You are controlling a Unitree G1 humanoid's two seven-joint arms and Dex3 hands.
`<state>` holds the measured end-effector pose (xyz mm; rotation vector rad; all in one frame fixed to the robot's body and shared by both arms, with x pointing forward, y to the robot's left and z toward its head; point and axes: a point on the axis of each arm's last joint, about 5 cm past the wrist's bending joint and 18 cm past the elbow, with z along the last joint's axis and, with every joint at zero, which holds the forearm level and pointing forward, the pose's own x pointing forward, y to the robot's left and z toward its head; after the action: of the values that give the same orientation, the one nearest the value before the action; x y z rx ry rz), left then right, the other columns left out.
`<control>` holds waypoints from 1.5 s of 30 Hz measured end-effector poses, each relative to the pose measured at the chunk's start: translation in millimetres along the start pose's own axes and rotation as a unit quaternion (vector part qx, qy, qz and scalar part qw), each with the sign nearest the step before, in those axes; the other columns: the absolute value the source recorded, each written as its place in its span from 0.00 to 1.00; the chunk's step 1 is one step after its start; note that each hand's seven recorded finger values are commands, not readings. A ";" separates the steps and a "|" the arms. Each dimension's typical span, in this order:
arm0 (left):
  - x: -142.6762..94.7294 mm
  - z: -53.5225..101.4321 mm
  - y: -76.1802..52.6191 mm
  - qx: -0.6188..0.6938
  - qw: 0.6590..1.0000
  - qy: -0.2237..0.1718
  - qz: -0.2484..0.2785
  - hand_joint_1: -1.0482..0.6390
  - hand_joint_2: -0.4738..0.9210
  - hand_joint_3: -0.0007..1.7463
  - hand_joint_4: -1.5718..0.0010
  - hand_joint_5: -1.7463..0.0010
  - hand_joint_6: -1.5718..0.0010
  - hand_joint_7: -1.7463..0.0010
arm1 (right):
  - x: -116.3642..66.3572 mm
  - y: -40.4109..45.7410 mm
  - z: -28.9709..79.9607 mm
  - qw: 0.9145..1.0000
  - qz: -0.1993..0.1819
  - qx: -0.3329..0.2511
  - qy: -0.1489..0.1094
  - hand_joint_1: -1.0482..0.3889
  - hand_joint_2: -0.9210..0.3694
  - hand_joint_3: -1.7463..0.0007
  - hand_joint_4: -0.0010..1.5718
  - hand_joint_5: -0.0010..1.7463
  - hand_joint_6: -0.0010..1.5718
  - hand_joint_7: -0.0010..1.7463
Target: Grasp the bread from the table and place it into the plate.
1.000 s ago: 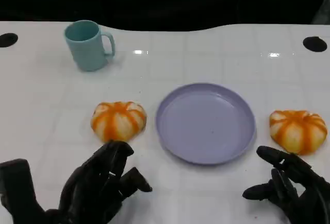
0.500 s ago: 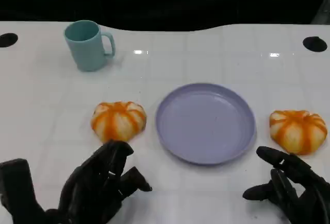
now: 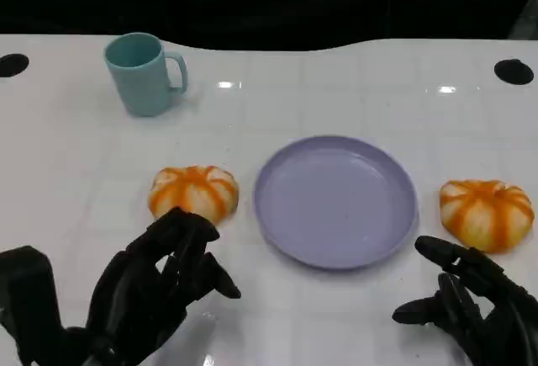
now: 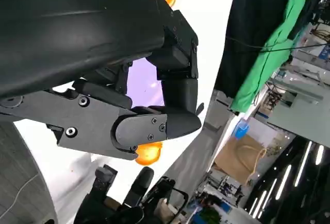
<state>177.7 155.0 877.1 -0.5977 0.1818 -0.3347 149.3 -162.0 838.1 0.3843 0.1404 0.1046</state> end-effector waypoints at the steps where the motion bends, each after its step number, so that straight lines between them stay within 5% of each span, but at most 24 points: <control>1: 0.0 0.0 0.0 0.000 1.000 0.000 0.000 0.30 1.00 0.29 0.62 0.00 0.68 0.16 | 0.0 0.0 0.0 1.000 0.000 0.000 0.000 0.19 0.00 0.83 0.53 0.58 0.60 0.27; 2: 0.0 -0.1 0.0 0.000 1.000 0.000 0.000 0.29 1.00 0.21 0.74 0.26 0.76 0.42 | 0.0 0.0 0.0 1.000 0.000 0.000 0.000 0.19 0.00 0.83 0.53 0.58 0.60 0.27; 3: 0.6 1.5 0.2 0.030 1.000 0.002 0.001 0.28 1.00 0.15 0.76 0.49 0.74 0.70 | 0.0 0.1 -0.1 1.000 0.000 0.000 0.000 0.19 0.00 0.83 0.53 0.58 0.60 0.27; 5: 4.7 16.9 3.7 0.174 0.985 0.008 0.000 0.28 1.00 0.12 0.77 0.62 0.72 0.86 | 0.7 1.9 -0.6 1.000 0.003 0.001 0.000 0.19 0.00 0.83 0.53 0.57 0.60 0.27; 7: 10.5 40.3 5.6 0.325 0.946 -0.005 -0.007 0.28 0.99 0.05 0.93 0.73 0.80 0.96 | 1.0 3.3 -1.2 1.000 0.005 0.002 0.001 0.19 0.00 0.83 0.53 0.57 0.61 0.27; 15: 40.4 108.6 -28.3 0.745 0.664 -0.044 -0.049 0.27 1.00 0.03 0.96 0.75 0.81 0.98 | 2.7 5.9 -1.5 1.000 0.009 0.007 -0.002 0.19 0.00 0.83 0.53 0.57 0.60 0.27; 45: 42.1 105.4 -31.9 0.760 0.645 -0.050 -0.062 0.28 1.00 0.01 0.96 0.78 0.82 1.00 | 3.4 4.9 -0.6 1.000 0.005 0.006 -0.003 0.19 0.00 0.83 0.53 0.57 0.59 0.30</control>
<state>236.5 169.9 978.2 1.0874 -0.2810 -0.4619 152.1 -156.8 838.9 0.3963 0.1335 0.1119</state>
